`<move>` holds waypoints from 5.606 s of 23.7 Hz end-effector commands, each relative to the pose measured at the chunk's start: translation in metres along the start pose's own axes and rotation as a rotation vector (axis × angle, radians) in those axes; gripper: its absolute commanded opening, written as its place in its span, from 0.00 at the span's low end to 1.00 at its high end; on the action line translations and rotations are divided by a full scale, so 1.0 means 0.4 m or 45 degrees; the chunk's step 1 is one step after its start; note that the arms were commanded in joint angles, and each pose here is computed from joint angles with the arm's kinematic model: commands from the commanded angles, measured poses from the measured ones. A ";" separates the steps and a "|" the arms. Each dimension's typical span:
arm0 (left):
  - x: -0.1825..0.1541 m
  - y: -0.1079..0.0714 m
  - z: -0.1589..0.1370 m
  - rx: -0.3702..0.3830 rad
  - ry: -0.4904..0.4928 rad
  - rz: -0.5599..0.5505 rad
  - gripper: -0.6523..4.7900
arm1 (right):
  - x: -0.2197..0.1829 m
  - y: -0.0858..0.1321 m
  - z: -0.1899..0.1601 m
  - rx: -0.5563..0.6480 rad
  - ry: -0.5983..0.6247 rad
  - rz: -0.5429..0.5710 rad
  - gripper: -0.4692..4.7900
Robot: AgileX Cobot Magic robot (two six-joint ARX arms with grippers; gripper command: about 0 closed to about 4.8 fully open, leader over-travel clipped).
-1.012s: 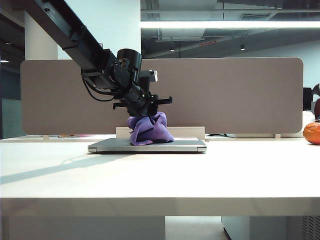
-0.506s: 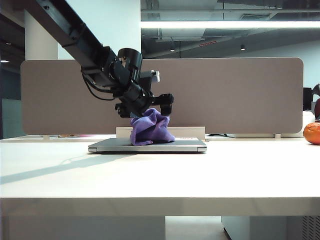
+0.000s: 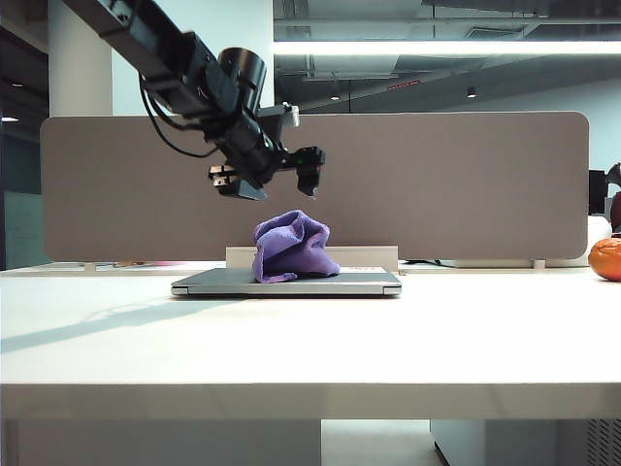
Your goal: Pick up the purple rag and put it over the laptop.
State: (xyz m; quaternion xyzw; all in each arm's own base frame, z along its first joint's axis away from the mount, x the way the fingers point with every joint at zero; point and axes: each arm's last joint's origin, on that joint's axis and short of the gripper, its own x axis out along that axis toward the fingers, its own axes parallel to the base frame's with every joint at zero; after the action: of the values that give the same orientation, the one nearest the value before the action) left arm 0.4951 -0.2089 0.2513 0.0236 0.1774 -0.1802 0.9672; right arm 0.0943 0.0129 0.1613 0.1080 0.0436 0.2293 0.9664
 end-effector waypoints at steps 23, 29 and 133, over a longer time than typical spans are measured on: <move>-0.395 0.001 0.255 0.094 0.090 0.041 0.11 | -0.009 -0.034 0.008 -0.181 -0.105 -0.638 0.13; -0.493 -0.001 0.289 0.120 0.094 -0.033 0.11 | -0.008 -0.034 0.007 -0.180 -0.099 -0.627 0.13; -0.953 0.124 -0.557 -0.101 -0.518 0.410 0.11 | -0.009 -0.034 0.007 -0.180 -0.099 -0.625 0.13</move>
State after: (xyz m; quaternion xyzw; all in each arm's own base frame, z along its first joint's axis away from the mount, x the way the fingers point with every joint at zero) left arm 0.1066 -0.0091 0.1744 -0.0194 0.0003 -0.0193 0.9996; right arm 0.0974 -0.0010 0.1611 0.0365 0.0194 -0.0137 0.9991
